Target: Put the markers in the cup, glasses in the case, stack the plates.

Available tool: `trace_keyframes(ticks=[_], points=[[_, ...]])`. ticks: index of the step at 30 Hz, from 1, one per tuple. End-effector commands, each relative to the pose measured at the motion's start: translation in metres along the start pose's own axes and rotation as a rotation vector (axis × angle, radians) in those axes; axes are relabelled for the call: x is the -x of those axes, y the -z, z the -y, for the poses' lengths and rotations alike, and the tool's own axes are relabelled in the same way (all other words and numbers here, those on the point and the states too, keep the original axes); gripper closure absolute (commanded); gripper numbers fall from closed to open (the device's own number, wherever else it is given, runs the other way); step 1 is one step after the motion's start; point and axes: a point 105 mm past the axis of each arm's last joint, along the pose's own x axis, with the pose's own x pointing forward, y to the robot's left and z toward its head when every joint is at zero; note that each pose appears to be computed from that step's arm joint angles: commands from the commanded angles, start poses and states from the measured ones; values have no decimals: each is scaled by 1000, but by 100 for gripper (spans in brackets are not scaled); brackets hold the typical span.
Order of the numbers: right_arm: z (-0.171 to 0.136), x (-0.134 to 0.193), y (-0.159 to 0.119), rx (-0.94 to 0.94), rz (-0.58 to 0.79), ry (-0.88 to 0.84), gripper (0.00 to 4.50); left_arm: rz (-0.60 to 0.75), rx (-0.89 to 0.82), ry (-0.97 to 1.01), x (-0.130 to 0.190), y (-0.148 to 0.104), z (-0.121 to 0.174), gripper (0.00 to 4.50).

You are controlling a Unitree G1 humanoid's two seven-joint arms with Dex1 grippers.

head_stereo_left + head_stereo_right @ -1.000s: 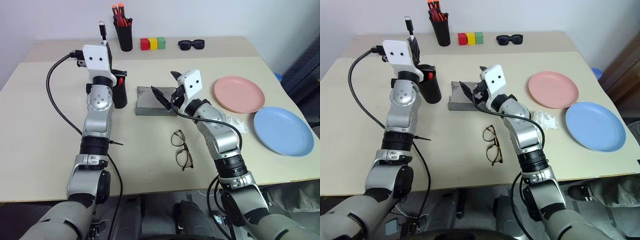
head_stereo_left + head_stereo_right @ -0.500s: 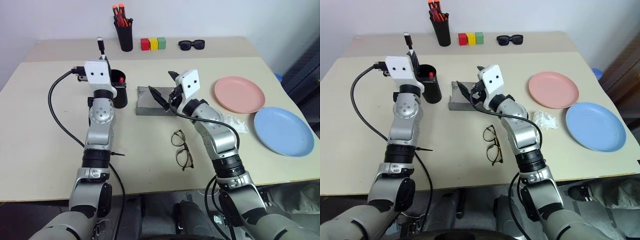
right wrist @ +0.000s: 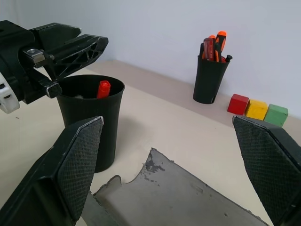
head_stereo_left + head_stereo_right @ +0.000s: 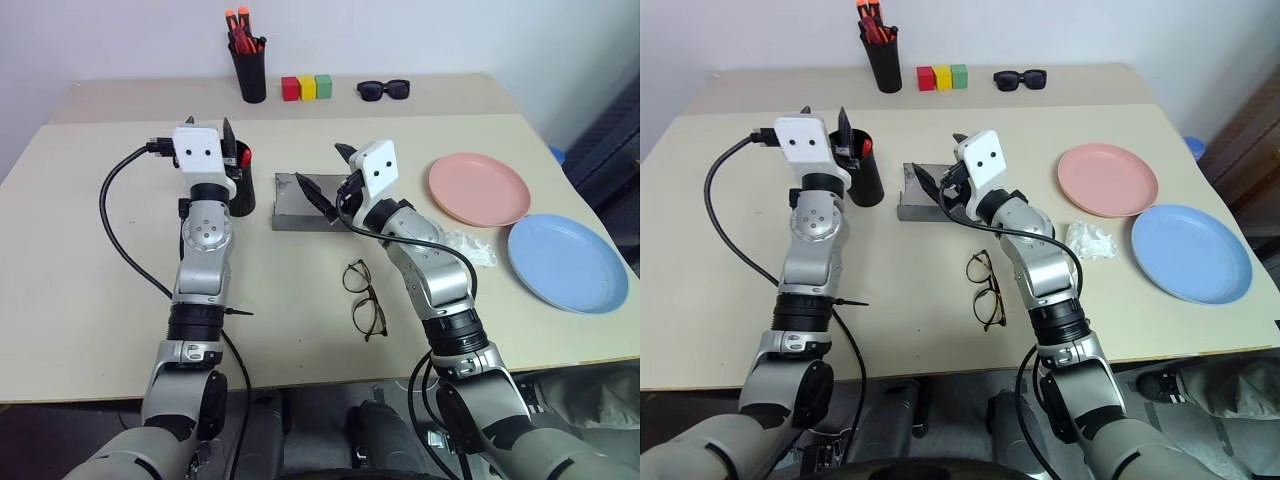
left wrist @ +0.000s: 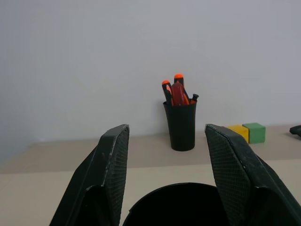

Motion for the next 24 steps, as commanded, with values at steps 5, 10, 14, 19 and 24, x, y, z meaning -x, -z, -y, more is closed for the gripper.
trace_keyframes(ticks=[5,10,14,19,24], points=[[-6,15,-7,93,-12,-155,0,159,128,295,0,-60,31,191],[0,42,1,142,-95,-274,0,27,107,743,32,-58,72,4],[8,56,2,162,-142,-306,0,-168,-51,914,50,-25,80,4],[20,78,8,197,-244,-340,0,-402,-21,965,44,15,85,4],[34,96,12,218,-311,-318,0,-518,-28,1109,45,34,97,4]])
